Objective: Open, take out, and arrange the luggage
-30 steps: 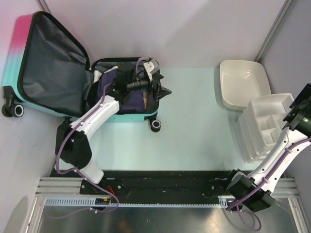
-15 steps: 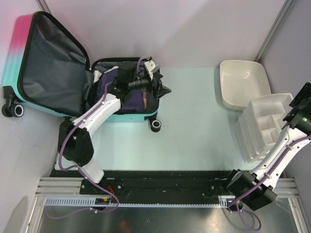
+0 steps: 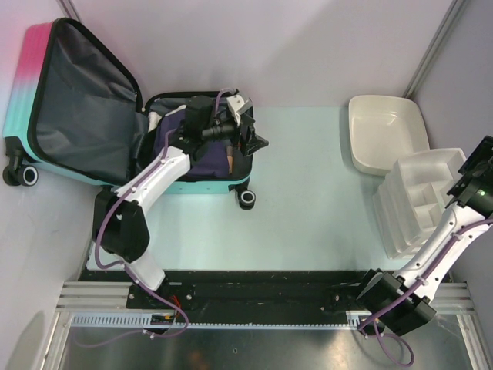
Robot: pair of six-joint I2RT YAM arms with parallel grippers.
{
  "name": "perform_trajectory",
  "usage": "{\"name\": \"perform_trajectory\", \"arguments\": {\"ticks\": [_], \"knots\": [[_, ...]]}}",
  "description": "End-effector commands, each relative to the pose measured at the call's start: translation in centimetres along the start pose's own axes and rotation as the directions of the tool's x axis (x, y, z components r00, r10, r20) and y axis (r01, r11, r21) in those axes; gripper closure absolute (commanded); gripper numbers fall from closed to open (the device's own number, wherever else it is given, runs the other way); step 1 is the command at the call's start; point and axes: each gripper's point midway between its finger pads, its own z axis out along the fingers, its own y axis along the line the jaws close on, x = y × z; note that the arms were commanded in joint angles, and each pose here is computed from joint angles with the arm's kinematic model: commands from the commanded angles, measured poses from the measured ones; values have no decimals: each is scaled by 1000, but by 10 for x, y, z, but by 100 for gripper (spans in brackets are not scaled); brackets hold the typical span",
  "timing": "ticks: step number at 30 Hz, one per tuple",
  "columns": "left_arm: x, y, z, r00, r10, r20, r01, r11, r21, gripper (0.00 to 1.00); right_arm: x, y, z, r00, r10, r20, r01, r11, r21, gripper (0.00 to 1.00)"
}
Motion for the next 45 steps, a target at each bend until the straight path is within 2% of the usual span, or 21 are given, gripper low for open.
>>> {"name": "perform_trajectory", "arguments": {"ticks": [1, 5, 8, 9, 10, 11, 13, 19, 24, 28, 30, 32, 36, 40, 44, 45], "knots": [[-23, 9, -1, 998, 49, 39, -49, 999, -15, 0, -12, -12, -15, 999, -9, 48, 6, 998, 58, 100], [-20, 12, 2, 998, 45, 34, -45, 999, -12, 0, -4, -5, -14, 999, 1, 32, -2, 1000, 20, 98], [-22, 16, 3, 999, 34, 36, -33, 999, -28, 0, 5, -2, -8, 1000, 28, -2, -28, 1000, 11, 76], [-13, 18, 4, 999, -30, 13, 31, 999, -23, 0, 4, -2, -8, 999, 33, 3, -33, 999, 10, 67], [-17, 25, 2, 999, -50, 22, 51, 998, -34, 0, 2, -1, -7, 999, 39, 12, -40, 999, 7, 49], [-18, 28, 1, 996, -87, 23, 88, 995, -37, 0, 0, -1, -8, 999, 41, 21, -41, 999, 5, 41], [-13, 38, -1, 993, -116, 10, 117, 991, -63, 0, -6, 2, -10, 998, 45, 47, -45, 999, -11, 30], [3, 54, -14, 989, -140, -37, 134, 982, -135, 0, -31, 22, -23, 989, 38, 141, -26, 996, -86, 10], [30, 72, -35, 979, -172, -106, 145, 963, -225, 0, -69, 51, -45, 959, 50, 278, 2, 982, -187, 6], [54, 91, -57, 962, -184, -203, 118, 947, -298, 5, -98, 100, -65, 926, 69, 372, 64, 940, -335, 4], [71, 92, -63, 944, -174, -280, 83, 947, -309, 12, -102, 124, -68, 923, 79, 377, 95, 902, -421, 3], [79, 93, -65, 934, -174, -313, 71, 946, -315, 14, -103, 143, -65, 928, 117, 354, 83, 861, -502, 2], [112, 99, -60, 871, -281, -402, 116, 915, -387, 22, -88, 185, -55, 950, 86, 301, 117, 793, -598, 2], [129, 107, -42, 832, -379, -405, 155, 860, -486, 23, -75, 224, -51, 956, 25, 291, 181, 731, -658, 1], [147, 122, -27, 790, -500, -355, 228, 777, -588, 25, -62, 252, -44, 956, -30, 291, 229, 694, -682, 0], [144, 127, -22, 796, -495, -347, 224, 775, -591, 26, -59, 260, -46, 956, -36, 290, 236, 682, -693, 0]]}}
